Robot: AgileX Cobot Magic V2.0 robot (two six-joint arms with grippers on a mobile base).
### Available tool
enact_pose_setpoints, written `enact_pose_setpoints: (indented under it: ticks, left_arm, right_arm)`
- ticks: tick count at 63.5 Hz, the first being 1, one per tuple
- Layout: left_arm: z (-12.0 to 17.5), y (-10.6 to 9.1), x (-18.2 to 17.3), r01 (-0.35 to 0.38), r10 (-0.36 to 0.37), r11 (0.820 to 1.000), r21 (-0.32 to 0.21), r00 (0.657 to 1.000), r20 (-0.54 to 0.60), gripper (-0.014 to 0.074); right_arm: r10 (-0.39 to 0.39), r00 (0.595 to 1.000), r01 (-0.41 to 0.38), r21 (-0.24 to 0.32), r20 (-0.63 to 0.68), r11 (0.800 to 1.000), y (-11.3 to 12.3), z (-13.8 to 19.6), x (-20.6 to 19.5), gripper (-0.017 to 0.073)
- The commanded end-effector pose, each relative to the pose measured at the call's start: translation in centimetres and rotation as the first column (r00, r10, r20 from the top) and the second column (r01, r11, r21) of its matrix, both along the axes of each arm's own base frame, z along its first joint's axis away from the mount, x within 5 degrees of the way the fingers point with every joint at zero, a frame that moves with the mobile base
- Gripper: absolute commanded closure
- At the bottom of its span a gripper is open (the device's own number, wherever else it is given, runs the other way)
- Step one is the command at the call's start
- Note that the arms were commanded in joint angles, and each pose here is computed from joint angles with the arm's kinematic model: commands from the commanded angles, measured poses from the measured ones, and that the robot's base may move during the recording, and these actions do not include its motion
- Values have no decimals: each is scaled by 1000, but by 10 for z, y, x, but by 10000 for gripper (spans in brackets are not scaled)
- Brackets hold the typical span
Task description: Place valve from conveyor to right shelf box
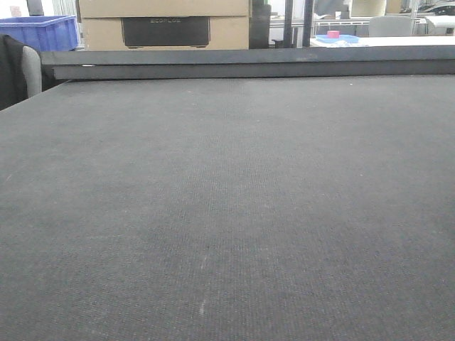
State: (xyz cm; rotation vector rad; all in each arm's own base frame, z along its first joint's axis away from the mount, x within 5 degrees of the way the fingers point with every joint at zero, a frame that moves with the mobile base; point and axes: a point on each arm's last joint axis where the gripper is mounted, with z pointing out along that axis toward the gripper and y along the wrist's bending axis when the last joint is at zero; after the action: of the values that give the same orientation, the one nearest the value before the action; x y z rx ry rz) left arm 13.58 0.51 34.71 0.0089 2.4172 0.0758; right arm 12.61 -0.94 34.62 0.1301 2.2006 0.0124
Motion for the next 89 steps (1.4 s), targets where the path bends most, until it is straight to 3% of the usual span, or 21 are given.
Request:
enact_pose_setpoints:
  ticks: [1, 6, 21, 38, 44, 48, 53, 62, 68, 81, 89]
  left_arm:
    - [3, 0, 25, -18, 15, 1000, -16, 984, -178, 704]
    - [6, 0, 46, -22, 17, 1000, -15, 968, -251, 704]
    - [1, 1, 100, -24, 18, 1000, -14, 943, -334, 704]
    - [-18, 1, 121, -25, 18, 1000, -12, 913, -408, 704]
    - [-20, 1, 123, -25, 18, 1000, -12, 910, -414, 704]
    - [-20, 1, 123, -25, 18, 1000, -12, 912, -410, 704]
    - [-20, 1, 123, -25, 17, 1000, -12, 913, -409, 704]
    - [-20, 1, 123, -25, 17, 1000, -12, 913, -409, 704]
    - [-20, 1, 123, -25, 17, 1000, -12, 913, -409, 704]
    - [-20, 1, 123, -25, 17, 1000, -12, 913, -409, 704]
    - [-20, 1, 123, -25, 17, 1000, -12, 913, -409, 704]
  right_arm:
    - [4, 990, -2, 11, -143, 1000, -2, 3, 17, 727]
    - [11, 972, -6, 22, -236, 1000, -4, 5, 33, 727]
    - [30, 889, -7, 51, -458, 999, -7, -7, 61, 727]
    - [39, 809, -3, 62, -586, 998, -10, -23, 82, 727]
    - [31, 800, -3, 47, -600, 999, -12, -25, 90, 721]
    - [30, 796, -3, 46, -605, 999, -13, -26, 93, 680]
    - [30, 793, -3, 46, -609, 999, -13, -27, 96, 554]
    - [54, 778, -38, 39, -626, 999, -13, -32, 100, 179]
    - [58, 756, -38, 44, -652, 998, -14, -40, 105, 7]
    - [60, 717, -33, 52, -694, 998, -16, -70, 118, 1]
    - [57, 720, -30, 51, -691, 998, -16, -88, 125, 1]
